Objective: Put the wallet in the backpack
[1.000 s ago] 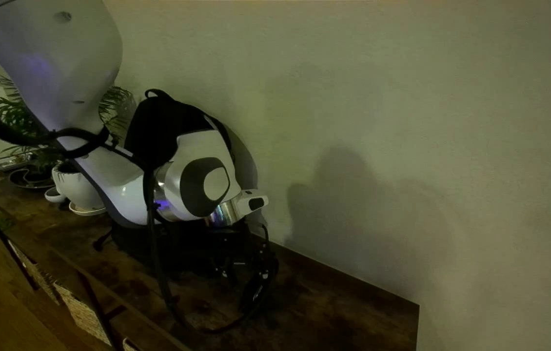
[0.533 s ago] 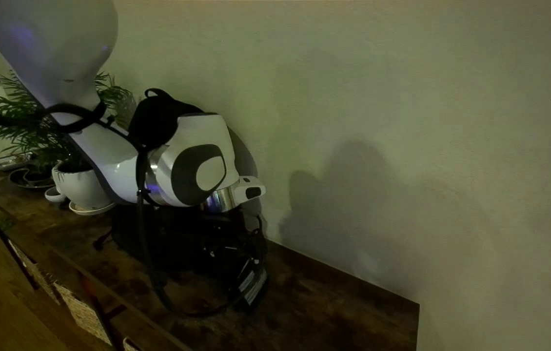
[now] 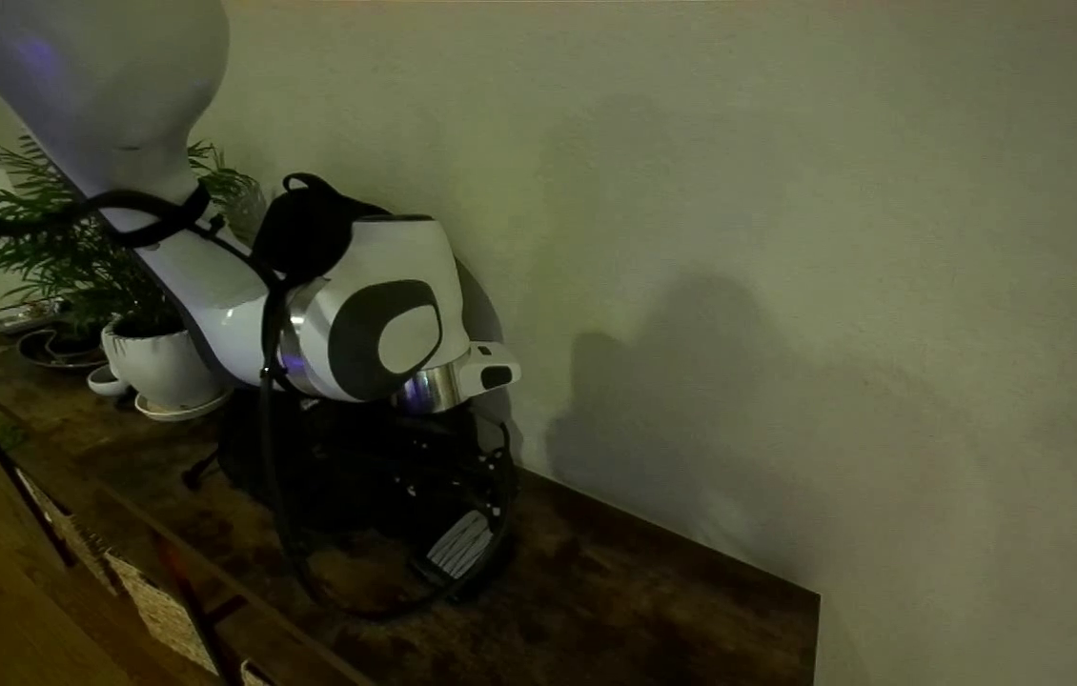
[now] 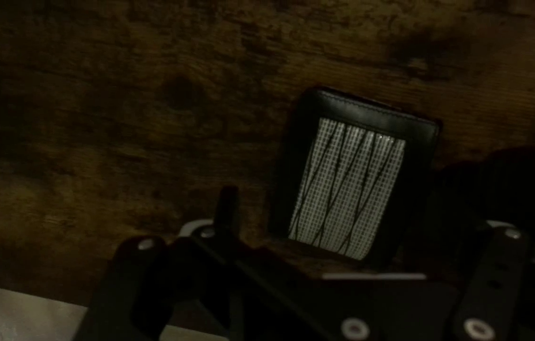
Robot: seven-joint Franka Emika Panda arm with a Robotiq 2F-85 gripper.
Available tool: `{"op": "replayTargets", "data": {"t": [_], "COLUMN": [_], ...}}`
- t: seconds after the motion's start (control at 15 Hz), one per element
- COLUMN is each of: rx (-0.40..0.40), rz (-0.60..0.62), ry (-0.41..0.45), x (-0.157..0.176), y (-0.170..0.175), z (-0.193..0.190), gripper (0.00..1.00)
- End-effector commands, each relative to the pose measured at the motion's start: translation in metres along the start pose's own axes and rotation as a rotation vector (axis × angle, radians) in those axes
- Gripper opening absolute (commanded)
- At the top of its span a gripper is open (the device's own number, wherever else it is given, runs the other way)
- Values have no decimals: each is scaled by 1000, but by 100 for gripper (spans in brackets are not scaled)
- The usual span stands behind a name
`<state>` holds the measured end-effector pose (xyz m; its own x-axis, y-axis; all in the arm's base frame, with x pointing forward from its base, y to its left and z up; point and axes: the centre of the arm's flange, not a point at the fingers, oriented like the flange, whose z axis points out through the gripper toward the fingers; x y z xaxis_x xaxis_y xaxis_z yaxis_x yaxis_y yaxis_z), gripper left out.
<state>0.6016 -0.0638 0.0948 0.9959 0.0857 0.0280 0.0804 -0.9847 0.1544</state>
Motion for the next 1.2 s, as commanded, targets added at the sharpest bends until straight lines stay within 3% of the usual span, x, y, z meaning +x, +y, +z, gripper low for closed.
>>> {"op": "replayTargets", "data": {"t": [0.0, 0.53, 0.93, 1.13], "rx": [38, -50, -63, -69], "rz": [-2, 93, 139, 117], "ry": [-9, -8, -24, 16], "x": [-18, -12, -10, -7], "y": [3, -14, -40, -48], "z": [-12, 15, 29, 32], "gripper": [100, 100, 100, 100]}}
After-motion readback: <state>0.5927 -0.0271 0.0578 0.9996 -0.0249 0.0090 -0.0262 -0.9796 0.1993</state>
